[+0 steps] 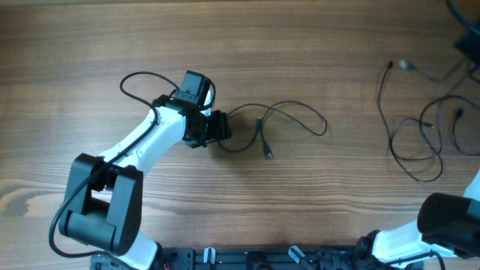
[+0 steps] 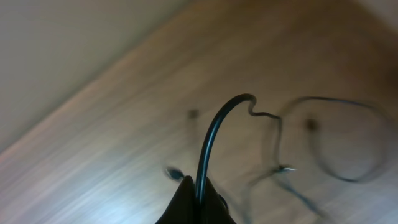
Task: Untangle cables
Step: 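Grasp a cable strand and drag it to the right edge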
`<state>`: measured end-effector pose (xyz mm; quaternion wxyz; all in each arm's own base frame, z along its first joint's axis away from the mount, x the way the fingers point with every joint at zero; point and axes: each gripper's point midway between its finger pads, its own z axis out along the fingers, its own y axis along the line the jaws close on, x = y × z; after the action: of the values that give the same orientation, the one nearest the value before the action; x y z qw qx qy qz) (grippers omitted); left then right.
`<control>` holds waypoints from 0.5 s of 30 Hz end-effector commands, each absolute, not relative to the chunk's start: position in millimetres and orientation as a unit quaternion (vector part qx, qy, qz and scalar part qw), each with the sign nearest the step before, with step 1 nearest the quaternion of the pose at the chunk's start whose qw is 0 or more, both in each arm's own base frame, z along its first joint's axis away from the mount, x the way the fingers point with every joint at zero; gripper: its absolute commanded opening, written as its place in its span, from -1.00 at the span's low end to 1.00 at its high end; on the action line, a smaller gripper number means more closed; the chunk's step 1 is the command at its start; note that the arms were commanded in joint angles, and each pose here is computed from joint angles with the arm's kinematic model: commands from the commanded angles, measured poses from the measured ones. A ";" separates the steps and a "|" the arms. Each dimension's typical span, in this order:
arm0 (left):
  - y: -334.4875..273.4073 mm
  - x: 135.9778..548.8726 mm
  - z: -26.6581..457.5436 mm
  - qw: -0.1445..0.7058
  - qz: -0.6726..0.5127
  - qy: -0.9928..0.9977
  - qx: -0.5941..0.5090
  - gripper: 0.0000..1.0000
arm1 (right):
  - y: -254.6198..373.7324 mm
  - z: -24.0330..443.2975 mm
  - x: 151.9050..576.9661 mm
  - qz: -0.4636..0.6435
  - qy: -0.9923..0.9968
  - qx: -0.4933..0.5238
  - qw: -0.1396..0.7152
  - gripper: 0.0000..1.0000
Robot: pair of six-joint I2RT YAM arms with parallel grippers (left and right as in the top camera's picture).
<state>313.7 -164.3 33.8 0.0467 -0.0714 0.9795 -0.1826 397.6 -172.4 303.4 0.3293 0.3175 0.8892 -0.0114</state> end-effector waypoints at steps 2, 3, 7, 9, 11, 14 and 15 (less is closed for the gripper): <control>-162.5 309.5 26.4 0.038 -0.174 0.981 -0.071 0.29 | -209.0 269.9 376.5 -0.074 0.891 0.350 0.278 -0.92; -162.5 309.5 26.4 0.038 -0.174 0.981 -0.071 0.29 | -210.0 264.5 373.8 -0.074 0.893 0.354 0.270 -0.88; -162.5 309.5 26.4 0.038 -0.174 0.981 -0.071 0.29 | -203.6 237.0 367.0 -0.057 0.903 0.356 0.235 0.70; -162.5 309.6 26.4 0.038 -0.174 0.981 -0.071 0.31 | -192.1 229.9 370.1 -0.024 0.909 0.348 0.229 0.99; -162.5 309.7 26.4 0.038 -0.174 0.981 -0.071 0.31 | -172.7 226.6 376.7 0.031 0.918 0.323 0.228 0.99; -162.5 309.7 26.4 0.038 -0.174 0.981 -0.071 0.31 | -131.4 228.4 388.6 0.137 0.927 0.260 0.233 1.00; -162.5 309.7 26.4 0.038 -0.174 0.981 -0.071 0.32 | -115.1 228.6 390.7 0.170 0.929 0.236 0.230 1.00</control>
<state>313.6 -164.3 33.8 0.0466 -0.0715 0.9795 -0.1825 375.6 -169.4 228.6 0.2303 0.3180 0.9189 0.0384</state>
